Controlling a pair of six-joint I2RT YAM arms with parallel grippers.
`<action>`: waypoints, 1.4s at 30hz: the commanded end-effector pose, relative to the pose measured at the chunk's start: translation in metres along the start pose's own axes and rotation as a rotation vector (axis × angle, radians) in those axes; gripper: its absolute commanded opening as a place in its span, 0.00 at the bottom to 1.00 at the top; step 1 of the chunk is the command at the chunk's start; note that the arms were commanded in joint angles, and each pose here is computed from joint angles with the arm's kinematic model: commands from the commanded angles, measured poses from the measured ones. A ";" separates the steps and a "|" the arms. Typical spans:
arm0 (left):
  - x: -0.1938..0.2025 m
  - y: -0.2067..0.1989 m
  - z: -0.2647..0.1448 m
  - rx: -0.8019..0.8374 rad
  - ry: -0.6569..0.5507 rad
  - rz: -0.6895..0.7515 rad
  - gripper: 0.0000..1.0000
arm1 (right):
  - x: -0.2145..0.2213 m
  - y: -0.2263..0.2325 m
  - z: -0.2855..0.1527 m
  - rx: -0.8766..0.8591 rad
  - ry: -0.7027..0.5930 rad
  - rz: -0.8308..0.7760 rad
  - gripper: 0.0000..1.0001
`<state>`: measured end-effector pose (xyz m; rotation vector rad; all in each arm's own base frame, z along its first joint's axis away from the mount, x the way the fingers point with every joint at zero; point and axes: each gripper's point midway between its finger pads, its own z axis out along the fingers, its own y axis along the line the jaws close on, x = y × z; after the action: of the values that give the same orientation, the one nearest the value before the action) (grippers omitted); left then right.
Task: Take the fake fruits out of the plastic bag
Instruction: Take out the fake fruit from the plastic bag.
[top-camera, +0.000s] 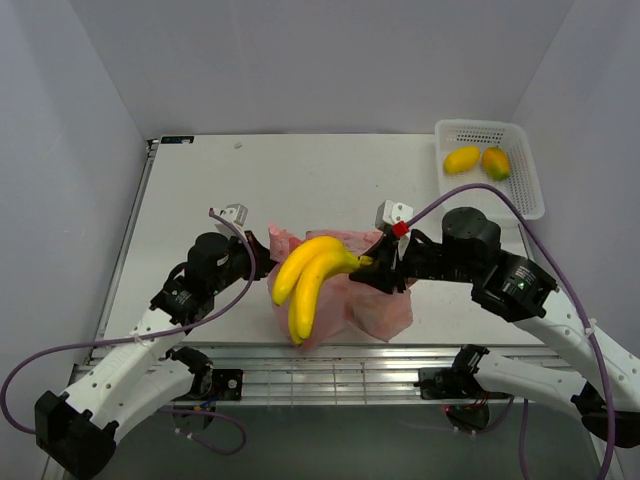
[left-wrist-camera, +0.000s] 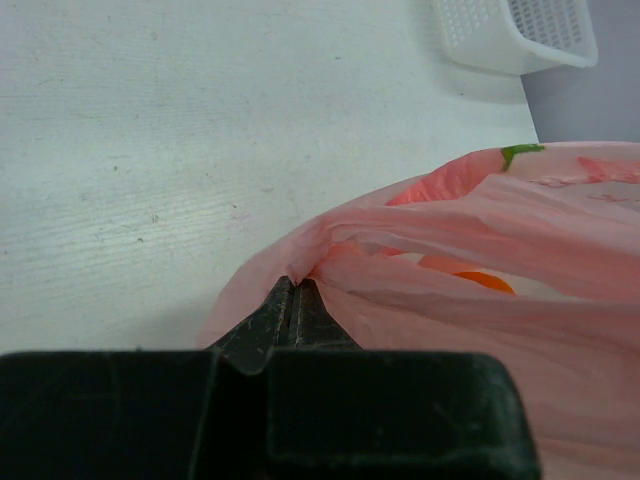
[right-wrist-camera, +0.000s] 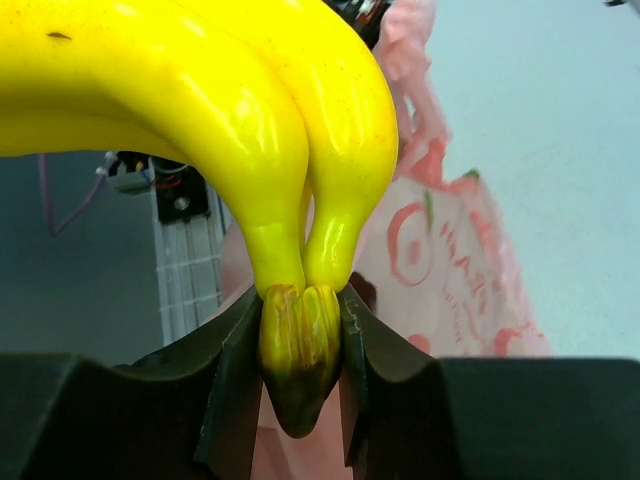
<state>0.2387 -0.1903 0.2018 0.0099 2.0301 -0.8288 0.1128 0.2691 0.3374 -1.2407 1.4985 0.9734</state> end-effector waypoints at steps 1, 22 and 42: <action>0.003 0.010 0.002 -0.047 0.004 -0.018 0.00 | -0.069 -0.020 -0.011 0.128 -0.226 -0.043 0.08; -0.042 -0.013 0.000 -0.018 -0.090 0.055 0.00 | -0.100 -0.170 -0.094 1.125 -0.435 0.019 0.08; -0.050 -0.007 -0.006 -0.062 -0.127 0.048 0.00 | -0.012 -0.149 -0.014 0.830 -0.208 0.169 0.08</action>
<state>0.2588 -0.1855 0.2298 0.0007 1.9678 -0.7477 0.2676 0.2203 0.3586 -0.4078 1.5850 0.3449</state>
